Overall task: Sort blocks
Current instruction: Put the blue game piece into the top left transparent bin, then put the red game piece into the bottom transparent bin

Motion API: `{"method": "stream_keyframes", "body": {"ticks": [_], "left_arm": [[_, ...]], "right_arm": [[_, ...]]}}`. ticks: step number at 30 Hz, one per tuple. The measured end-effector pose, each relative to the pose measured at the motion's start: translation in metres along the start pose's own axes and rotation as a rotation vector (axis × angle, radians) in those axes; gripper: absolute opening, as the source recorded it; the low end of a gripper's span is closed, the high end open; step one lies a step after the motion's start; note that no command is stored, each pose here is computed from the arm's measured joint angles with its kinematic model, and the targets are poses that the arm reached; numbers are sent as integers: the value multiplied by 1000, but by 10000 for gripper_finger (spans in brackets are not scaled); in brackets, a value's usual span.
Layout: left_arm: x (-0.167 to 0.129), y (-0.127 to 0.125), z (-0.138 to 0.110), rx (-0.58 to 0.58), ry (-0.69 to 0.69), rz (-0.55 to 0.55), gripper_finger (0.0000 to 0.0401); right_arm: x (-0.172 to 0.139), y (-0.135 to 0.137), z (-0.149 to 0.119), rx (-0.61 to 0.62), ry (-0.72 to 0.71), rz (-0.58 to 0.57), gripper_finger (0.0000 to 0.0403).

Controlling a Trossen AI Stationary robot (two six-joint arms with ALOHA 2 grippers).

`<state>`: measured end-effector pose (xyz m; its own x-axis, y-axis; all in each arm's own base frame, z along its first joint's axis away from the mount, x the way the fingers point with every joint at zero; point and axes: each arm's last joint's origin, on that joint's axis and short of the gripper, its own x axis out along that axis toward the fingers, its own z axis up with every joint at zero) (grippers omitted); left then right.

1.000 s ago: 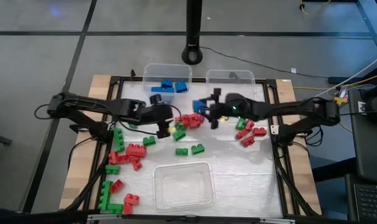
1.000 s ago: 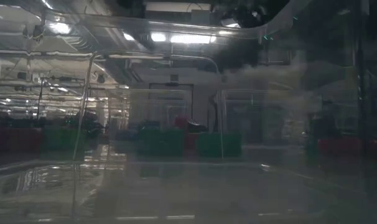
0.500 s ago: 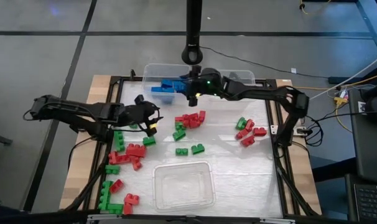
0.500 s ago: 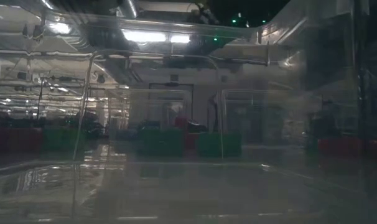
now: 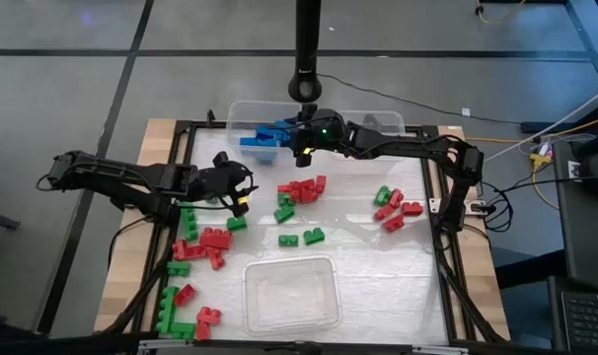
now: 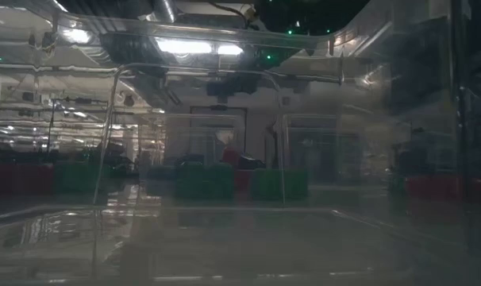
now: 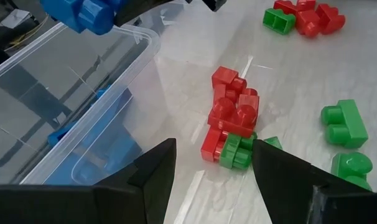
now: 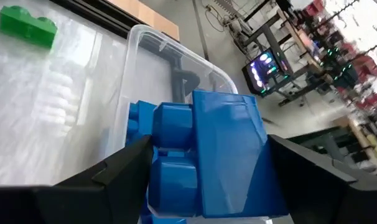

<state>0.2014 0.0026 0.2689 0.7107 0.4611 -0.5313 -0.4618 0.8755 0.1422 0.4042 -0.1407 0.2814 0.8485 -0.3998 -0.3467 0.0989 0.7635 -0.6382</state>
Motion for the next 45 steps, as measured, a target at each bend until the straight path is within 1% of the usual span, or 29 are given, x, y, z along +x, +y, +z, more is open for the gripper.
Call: {"method": "stream_keyframes", "body": {"ticks": [3, 6, 10, 13, 15, 18, 20, 24, 27, 29, 32, 36, 40, 42, 45], "left_arm": [[0, 0, 0, -6, -1, 0, 198], [0, 0, 0, -11, -1, -1, 198], [0, 0, 0, -23, -1, -1, 198], [0, 0, 0, -27, -1, -1, 198], [0, 0, 0, -32, -1, -1, 198], [0, 0, 0, -47, -1, -1, 198], [0, 0, 0, -51, -1, -2, 198], [0, 0, 1, -54, -4, -3, 198], [1, -1, 2, -59, -13, -5, 198], [4, -3, 3, -63, -21, -7, 198], [10, -8, 3, -55, -23, -12, 198], [19, -14, 2, -48, -9, -20, 198], [26, -23, 2, -40, -15, -37, 198], [28, -26, 2, -35, -19, -46, 198], [28, -28, 2, -44, -28, -53, 198]], "right_arm": [[0, 0, 0, -53, 1, 0, 303], [0, -1, 0, -59, 20, -32, 313], [0, -3, -1, -61, 53, -77, 354], [0, -3, -1, -55, 59, -76, 391], [-1, -2, -2, -51, 67, -68, 392], [-11, -5, 2, -50, 85, -45, 372], [-30, -7, 12, -92, 82, -15, 360], [-84, -9, 39, -157, 66, 58, 347], [-130, -6, 47, -205, 98, 156, 345], [-159, -4, 48, -189, 139, 218, 346], [-196, 4, 41, -116, 211, 302, 348], [-227, 29, 18, -14, 295, 391, 348], [-243, 60, -14, 66, 368, 461, 348], [-247, 75, -30, 83, 405, 502, 348], [-248, 96, -51, 144, 475, 569, 348]]}}
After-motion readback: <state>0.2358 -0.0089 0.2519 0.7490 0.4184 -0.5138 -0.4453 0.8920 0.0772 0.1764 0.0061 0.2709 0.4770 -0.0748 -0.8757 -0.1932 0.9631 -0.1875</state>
